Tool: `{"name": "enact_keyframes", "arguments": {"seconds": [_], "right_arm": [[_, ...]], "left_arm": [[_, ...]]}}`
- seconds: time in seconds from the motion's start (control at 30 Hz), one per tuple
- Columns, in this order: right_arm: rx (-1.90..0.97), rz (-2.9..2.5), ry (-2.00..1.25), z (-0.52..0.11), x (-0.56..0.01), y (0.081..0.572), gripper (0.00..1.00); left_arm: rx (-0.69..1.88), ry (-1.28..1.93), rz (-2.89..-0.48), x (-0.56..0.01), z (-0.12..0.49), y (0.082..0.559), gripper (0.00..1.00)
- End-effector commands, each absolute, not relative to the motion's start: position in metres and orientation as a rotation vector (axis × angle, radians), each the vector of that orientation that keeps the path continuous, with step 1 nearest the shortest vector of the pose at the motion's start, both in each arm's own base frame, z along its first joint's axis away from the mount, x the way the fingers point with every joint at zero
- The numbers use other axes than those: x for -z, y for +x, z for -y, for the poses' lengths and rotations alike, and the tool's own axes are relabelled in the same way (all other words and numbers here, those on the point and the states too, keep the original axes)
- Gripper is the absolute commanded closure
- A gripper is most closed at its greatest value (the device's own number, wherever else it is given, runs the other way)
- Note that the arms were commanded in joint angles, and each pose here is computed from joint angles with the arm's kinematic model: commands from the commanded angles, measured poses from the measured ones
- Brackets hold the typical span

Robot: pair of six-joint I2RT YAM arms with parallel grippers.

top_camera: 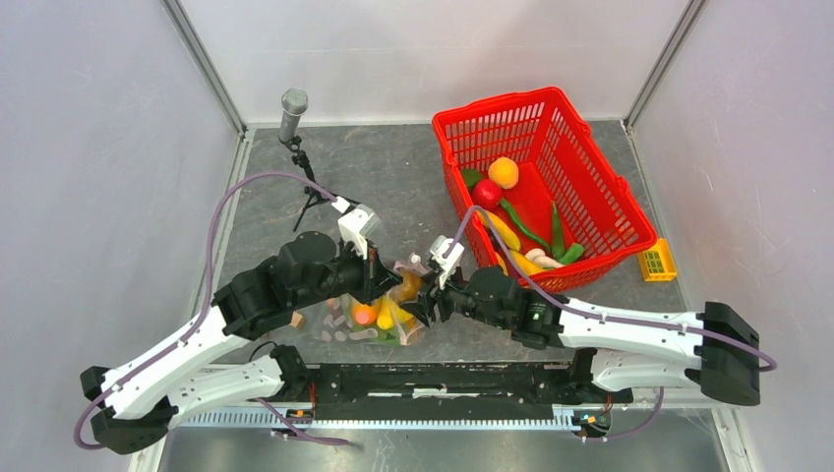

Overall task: Place the food in the zip-top bag and seal the zipper
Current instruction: Place the fake vegetable in the zipper food storage bag.

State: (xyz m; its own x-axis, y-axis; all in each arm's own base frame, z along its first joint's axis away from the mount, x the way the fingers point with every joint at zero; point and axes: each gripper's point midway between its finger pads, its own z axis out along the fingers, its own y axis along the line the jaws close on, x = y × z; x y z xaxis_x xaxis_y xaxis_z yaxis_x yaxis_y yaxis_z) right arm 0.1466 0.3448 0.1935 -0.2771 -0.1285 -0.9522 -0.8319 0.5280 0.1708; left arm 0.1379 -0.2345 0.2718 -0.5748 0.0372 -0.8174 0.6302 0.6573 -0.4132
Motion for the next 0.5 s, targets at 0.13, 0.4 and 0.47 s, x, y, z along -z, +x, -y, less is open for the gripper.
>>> {"name": "enact_keyframes", "arguments": {"seconds": [0.13, 0.4, 0.47], "right_arm": [[-1.110, -1.490, -0.992, -0.396, -0.245, 0.106, 0.60], [-1.149, -1.431, -1.070, -0.405, -0.245, 0.096, 0.56], [-1.100, -1.444, -1.044, -0.402, -0.245, 0.105, 0.45]], "left_arm": [[1.051, 0.586, -1.925, -0.315, 0.254, 0.129, 0.98], [1.133, 0.555, -1.812, -0.350, 0.254, 0.125, 0.98], [1.119, 0.528, -1.801, -0.352, 0.249, 0.127, 0.98]]}}
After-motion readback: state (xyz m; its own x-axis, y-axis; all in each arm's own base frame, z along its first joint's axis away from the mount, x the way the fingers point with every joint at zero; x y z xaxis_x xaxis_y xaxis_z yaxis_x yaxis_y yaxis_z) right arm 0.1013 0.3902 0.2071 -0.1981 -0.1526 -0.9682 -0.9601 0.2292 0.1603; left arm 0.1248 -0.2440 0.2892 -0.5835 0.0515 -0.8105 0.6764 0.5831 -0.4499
